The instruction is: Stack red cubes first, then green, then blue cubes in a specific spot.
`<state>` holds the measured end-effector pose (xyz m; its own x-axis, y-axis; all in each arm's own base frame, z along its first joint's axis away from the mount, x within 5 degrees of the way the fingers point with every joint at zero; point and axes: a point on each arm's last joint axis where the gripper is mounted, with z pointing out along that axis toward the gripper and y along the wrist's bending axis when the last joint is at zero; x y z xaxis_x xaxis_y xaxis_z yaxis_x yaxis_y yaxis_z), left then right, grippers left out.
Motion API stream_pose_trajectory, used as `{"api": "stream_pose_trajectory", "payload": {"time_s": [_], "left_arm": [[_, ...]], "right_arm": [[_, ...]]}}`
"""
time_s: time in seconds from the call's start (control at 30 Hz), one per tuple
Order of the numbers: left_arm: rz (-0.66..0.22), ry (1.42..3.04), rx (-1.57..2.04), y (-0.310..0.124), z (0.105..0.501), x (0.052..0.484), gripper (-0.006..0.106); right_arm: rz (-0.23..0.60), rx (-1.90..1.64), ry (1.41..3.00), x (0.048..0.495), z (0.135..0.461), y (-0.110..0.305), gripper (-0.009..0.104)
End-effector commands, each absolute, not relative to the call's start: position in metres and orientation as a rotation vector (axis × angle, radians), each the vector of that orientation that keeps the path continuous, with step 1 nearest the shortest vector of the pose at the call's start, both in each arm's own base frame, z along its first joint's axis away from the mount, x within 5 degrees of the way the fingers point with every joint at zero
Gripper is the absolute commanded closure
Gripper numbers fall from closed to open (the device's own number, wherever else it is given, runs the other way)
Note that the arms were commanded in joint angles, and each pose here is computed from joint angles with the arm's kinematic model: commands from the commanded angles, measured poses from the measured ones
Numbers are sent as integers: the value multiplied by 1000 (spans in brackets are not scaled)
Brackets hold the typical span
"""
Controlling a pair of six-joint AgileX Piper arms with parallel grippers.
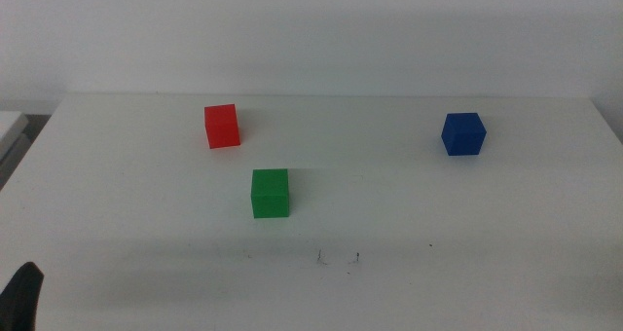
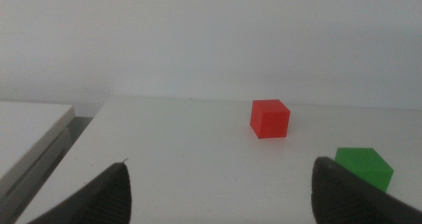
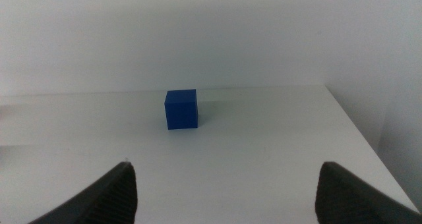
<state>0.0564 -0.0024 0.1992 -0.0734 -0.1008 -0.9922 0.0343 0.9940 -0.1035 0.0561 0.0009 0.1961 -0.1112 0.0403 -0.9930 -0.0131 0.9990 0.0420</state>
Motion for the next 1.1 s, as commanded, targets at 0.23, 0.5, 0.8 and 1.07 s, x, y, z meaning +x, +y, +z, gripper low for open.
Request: {"api": "stream_pose_trajectory", "payload": {"time_s": [0.23,0.5,0.8,1.07], "left_arm": [[-86,1866,-46,-3,260,85,7],[-96,2245,-75,-9,320,185,7],[-160,2446,-43,-45,313,325,7],[-213,2560,-91,-91,286,430,7]], "right_arm": [[39,20,1667,56,196,1,2],[39,20,1667,56,196,1,2],[39,20,1667,56,196,1,2],[39,20,1667,56,196,1,2]]}}
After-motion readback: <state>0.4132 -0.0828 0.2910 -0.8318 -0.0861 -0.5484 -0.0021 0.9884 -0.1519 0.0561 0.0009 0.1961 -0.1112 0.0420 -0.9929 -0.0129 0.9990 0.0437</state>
